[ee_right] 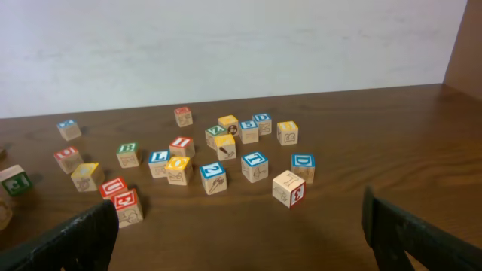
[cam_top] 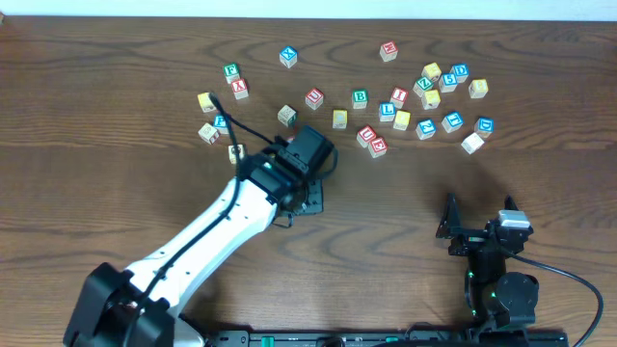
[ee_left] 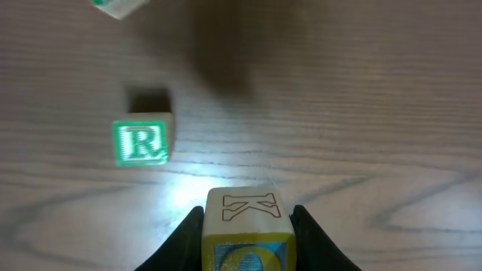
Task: Spell out ROBOT
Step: 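Carry the O block to just right of the R block, then set the O block down beside the R block and hold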
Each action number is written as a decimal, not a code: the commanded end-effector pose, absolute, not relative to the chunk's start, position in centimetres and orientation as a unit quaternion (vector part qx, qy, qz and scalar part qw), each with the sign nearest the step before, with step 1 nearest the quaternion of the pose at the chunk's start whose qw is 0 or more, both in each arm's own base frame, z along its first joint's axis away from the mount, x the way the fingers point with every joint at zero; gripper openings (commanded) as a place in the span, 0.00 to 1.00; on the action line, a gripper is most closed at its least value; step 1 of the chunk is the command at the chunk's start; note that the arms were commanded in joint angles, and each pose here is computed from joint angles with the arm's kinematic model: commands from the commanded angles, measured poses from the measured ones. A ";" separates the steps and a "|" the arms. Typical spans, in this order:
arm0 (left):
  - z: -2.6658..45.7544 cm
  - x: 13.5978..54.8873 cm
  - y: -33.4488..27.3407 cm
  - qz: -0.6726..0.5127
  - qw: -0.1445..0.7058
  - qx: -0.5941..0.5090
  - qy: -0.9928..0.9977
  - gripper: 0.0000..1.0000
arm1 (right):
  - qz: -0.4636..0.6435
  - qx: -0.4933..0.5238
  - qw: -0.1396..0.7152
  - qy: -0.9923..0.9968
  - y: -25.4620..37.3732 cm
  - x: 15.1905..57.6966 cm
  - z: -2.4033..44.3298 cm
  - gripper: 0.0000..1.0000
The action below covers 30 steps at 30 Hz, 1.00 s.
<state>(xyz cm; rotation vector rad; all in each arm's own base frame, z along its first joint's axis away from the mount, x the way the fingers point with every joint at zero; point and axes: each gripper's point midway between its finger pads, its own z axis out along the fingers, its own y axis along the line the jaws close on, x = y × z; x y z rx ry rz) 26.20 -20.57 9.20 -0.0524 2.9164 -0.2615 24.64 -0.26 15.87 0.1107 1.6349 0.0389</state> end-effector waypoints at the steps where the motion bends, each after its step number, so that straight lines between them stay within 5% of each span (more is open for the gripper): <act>1: 6.7 25.4 -20.2 -0.072 0.086 -0.031 0.993 0.08 | 0.020 0.055 0.683 0.728 -0.4 24.6 15.8 0.99; 30: 0.7 27.3 -19.6 -0.011 0.089 -0.035 0.995 0.08 | 0.020 0.055 0.683 0.728 -0.4 24.6 15.8 0.99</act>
